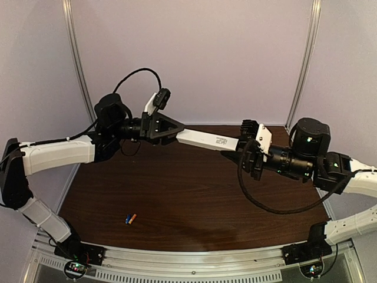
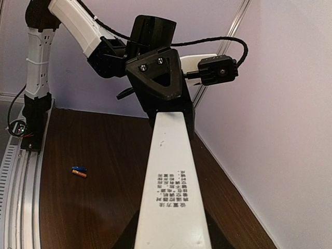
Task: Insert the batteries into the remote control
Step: Remove the battery cover from the remote control.
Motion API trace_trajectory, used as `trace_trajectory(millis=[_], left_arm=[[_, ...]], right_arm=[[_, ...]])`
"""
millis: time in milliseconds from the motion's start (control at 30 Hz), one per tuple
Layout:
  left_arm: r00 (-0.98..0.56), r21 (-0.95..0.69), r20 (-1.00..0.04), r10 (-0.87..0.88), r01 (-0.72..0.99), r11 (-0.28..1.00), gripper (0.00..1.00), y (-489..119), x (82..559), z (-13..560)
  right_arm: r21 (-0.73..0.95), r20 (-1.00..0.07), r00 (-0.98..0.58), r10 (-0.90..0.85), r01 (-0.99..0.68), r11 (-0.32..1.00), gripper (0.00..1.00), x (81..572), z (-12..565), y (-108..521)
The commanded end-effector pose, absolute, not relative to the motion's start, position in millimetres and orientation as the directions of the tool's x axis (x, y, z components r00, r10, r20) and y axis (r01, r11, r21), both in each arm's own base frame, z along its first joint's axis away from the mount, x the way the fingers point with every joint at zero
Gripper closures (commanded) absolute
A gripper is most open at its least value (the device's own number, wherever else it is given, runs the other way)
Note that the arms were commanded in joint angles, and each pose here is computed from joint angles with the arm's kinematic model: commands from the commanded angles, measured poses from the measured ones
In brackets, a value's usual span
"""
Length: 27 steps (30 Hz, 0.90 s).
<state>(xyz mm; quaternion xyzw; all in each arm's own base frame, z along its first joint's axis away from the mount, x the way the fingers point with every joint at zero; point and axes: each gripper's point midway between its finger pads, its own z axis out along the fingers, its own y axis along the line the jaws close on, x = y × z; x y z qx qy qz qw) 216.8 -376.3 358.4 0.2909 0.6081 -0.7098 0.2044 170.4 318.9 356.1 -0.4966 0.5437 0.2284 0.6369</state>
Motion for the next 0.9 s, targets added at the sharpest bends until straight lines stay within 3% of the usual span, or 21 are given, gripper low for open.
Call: trace_trajectory(millis=[0, 400, 500, 700, 867], left_arm=[[-0.716, -0.711, -0.693, 0.081, 0.662, -0.238, 0.46, -380.9, 209.8, 373.5], [-0.719, -0.718, -0.685, 0.120, 0.638, -0.276, 0.58, -386.8, 199.4, 369.1], [-0.716, -0.718, -0.686, 0.129, 0.636, -0.284, 0.65, -387.0, 196.7, 368.4], [-0.716, -0.725, -0.681, 0.152, 0.631, -0.275, 0.90, -388.2, 196.3, 361.4], [-0.724, -0.736, -0.670, 0.165, 0.620, -0.271, 1.00, -388.2, 196.0, 354.2]], right_arm=[[-0.395, -0.918, 0.339, -0.206, -0.825, 0.404, 1.00, 170.3, 368.7, 324.6], [-0.429, -0.902, 0.361, -0.235, -0.811, 0.399, 1.00, 173.1, 362.4, 326.8], [-0.437, -0.898, 0.364, -0.249, -0.806, 0.399, 1.00, 174.4, 359.9, 326.5], [-0.472, -0.874, 0.363, -0.322, -0.794, 0.385, 0.82, 179.0, 346.1, 325.4], [-0.478, -0.861, 0.344, -0.374, -0.797, 0.369, 0.67, 181.5, 330.7, 324.9]])
